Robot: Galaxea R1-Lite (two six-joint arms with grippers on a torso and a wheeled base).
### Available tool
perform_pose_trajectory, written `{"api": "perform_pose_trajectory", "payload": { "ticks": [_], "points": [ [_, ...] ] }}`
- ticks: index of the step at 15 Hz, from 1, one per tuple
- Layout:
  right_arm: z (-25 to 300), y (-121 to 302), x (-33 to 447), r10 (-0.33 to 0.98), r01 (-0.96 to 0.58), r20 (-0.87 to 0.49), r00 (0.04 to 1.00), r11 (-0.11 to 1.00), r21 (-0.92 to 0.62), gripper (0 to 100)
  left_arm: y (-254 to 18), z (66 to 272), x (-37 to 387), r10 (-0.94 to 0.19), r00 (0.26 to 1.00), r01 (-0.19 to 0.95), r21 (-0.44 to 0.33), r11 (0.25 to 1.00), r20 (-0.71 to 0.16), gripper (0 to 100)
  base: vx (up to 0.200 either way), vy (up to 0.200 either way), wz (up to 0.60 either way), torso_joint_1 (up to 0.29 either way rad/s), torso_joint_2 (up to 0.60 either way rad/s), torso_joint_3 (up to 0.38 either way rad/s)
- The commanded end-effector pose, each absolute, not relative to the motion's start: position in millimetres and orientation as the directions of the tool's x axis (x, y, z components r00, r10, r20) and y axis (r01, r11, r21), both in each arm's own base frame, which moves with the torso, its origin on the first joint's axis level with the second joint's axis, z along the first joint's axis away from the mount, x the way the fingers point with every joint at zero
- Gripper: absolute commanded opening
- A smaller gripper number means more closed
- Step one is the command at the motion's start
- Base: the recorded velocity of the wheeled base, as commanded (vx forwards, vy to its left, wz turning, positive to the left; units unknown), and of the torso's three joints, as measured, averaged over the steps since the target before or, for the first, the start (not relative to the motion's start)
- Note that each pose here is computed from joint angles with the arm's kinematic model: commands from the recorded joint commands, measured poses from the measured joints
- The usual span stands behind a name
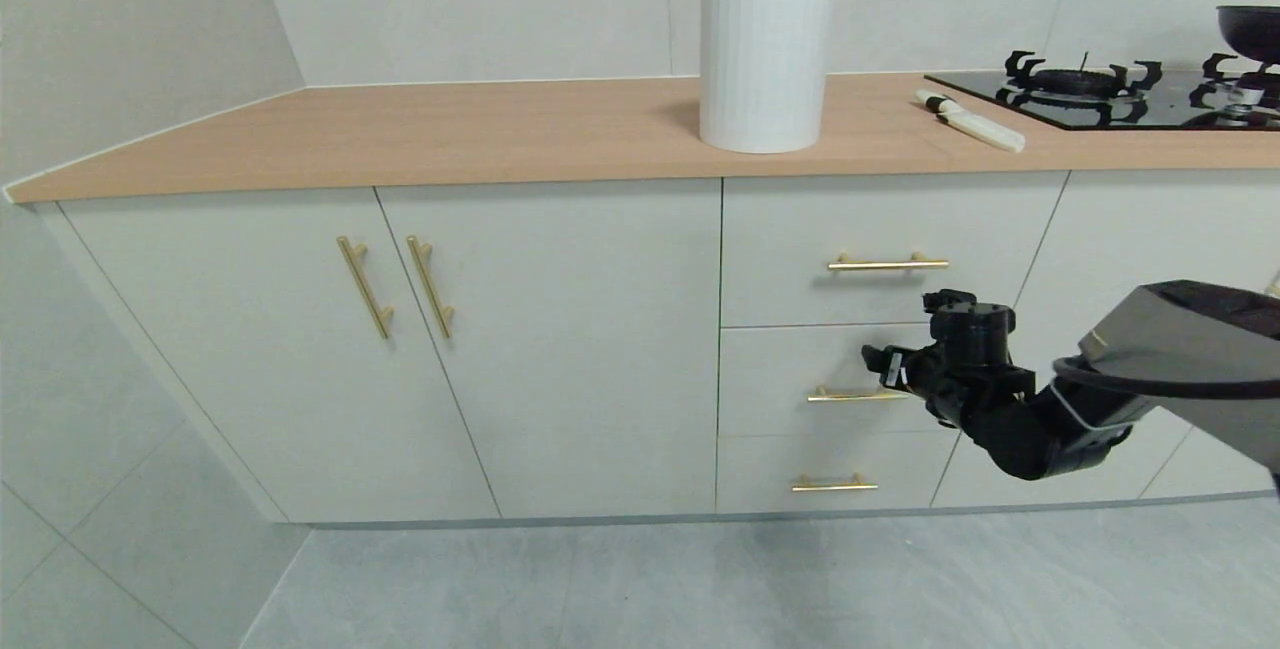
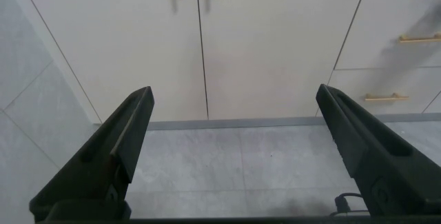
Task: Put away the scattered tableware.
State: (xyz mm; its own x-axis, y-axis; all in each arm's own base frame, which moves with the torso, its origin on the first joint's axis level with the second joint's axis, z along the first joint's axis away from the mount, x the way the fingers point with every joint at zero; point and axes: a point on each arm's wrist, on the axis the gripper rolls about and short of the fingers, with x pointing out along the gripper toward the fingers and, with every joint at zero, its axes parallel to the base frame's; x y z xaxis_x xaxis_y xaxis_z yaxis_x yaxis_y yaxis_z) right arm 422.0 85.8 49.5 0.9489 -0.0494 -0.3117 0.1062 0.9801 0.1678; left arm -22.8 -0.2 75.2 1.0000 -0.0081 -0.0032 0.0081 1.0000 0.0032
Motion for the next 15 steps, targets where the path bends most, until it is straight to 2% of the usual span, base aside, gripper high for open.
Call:
{"api": "perform_pose_trajectory", "payload": {
  "ticks": [1,4,7,12,15],
  "points": [
    [132.8,74.6,335.0,0.011,0.037,-0.24,0.971,0.98,0.198,100,-0.3,75.2,-22.8,-0.009,1.0,0.009,0.003,1.0,-0.003,100,0.0,0.0,0.0,0.0,0.0,0.0],
    [181.9,62.3,259.2,0.027,-0.002,-0.122,0.992,0.979,0.203,100,-0.2,75.2,-22.7,-0.008,1.0,0.008,0.003,1.0,-0.005,100,0.0,0.0,0.0,0.0,0.0,0.0],
    [208.5,41.3,183.3,-0.025,0.025,-0.007,1.0,0.993,0.113,100,-0.2,75.2,-22.7,-0.008,1.0,0.008,0.003,1.0,-0.005,100,0.0,0.0,0.0,0.0,0.0,0.0],
    [231.2,8.7,60.8,-0.057,0.056,0.112,0.992,0.998,0.011,100,-0.2,75.2,-22.7,-0.008,1.0,0.008,0.003,1.0,-0.005,100,0.0,0.0,0.0,0.0,0.0,0.0],
    [233.7,-4.8,11.0,-0.117,0.121,0.161,0.98,0.993,-0.012,100,-0.2,75.2,-22.8,-0.008,1.0,0.008,0.003,1.0,-0.003,100,0.0,0.0,0.0,0.0,0.0,0.0]
  ]
}}
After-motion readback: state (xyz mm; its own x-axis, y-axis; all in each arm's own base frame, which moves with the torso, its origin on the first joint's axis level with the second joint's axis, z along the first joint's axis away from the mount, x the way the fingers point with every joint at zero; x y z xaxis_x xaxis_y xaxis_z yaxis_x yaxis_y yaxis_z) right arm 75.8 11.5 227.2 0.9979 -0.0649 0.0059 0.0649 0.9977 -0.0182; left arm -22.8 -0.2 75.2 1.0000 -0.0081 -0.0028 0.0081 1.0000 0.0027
